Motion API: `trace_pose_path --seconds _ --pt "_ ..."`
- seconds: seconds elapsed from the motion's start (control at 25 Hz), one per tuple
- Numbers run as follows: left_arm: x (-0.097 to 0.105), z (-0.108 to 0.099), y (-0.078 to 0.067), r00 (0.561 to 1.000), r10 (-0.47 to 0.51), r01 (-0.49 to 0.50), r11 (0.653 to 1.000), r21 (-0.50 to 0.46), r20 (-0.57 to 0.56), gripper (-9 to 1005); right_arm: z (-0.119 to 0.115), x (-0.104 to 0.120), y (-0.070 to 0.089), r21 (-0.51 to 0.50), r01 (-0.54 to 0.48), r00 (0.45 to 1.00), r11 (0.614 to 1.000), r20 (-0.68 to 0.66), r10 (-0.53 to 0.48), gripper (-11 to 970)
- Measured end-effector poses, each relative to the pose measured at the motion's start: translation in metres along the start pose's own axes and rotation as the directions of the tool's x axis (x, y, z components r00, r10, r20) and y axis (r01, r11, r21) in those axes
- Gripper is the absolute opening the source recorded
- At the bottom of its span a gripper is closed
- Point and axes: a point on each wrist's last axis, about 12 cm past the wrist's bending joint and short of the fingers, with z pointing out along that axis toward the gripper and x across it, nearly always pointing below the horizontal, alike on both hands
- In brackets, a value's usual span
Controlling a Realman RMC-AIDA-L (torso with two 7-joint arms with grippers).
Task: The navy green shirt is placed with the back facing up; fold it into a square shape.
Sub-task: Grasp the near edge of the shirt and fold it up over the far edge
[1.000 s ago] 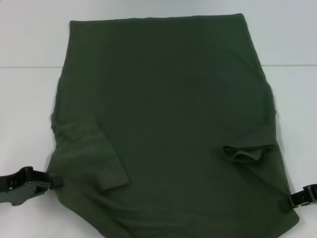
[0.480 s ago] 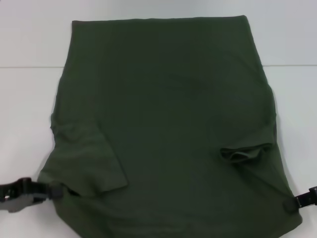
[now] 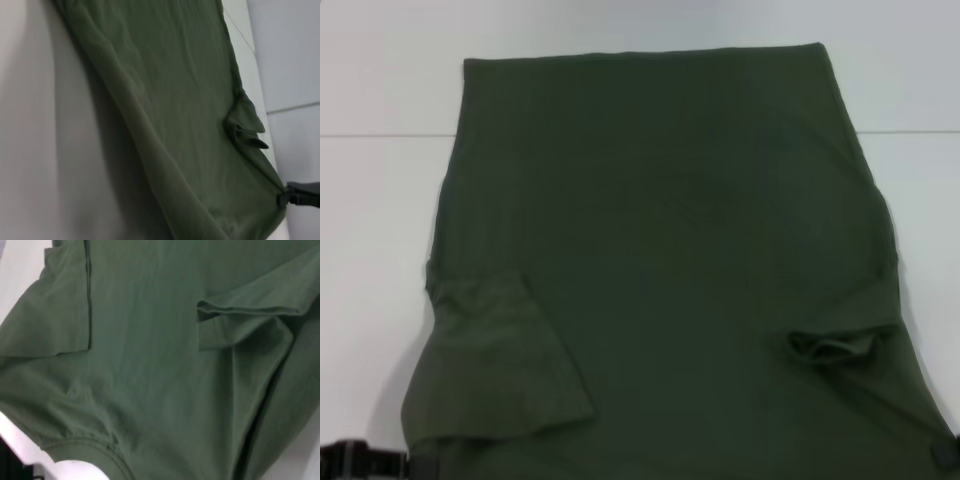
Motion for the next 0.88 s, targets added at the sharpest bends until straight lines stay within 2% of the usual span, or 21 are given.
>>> trace_pose_path --seconds 0.28,0.44,0.56,0.72,0.88 --pt "0.024 -0.002 0.001 0.996 -0.004 0.006 1.0 0.018 -0.09 103 -0.001 0.023 -0.005 -0.028 -0.029 0.999 0.999 -0.03 0.028 21" --pt "0.017 -0.002 -0.002 0.998 0.02 -0.018 0.999 0.043 -0.057 106 -0.005 0.02 -0.004 -0.061 -0.014 0.999 0.998 0.037 0.016 21" --pt "-0.006 0.002 -0.012 0.999 0.051 -0.051 0.994 0.097 0.003 109 -0.007 0.004 0.004 -0.112 0.028 0.993 0.993 0.12 -0.014 20" --pt "-0.046 0.013 -0.024 0.995 0.014 -0.027 0.991 0.129 0.1 113 -0.007 -0.023 0.017 -0.158 0.073 0.972 0.985 0.233 -0.035 24" --pt "-0.089 0.019 -0.033 0.975 -0.033 0.011 0.995 0.103 0.22 117 -0.013 -0.056 0.019 -0.121 0.048 0.923 0.991 0.386 0.002 32"
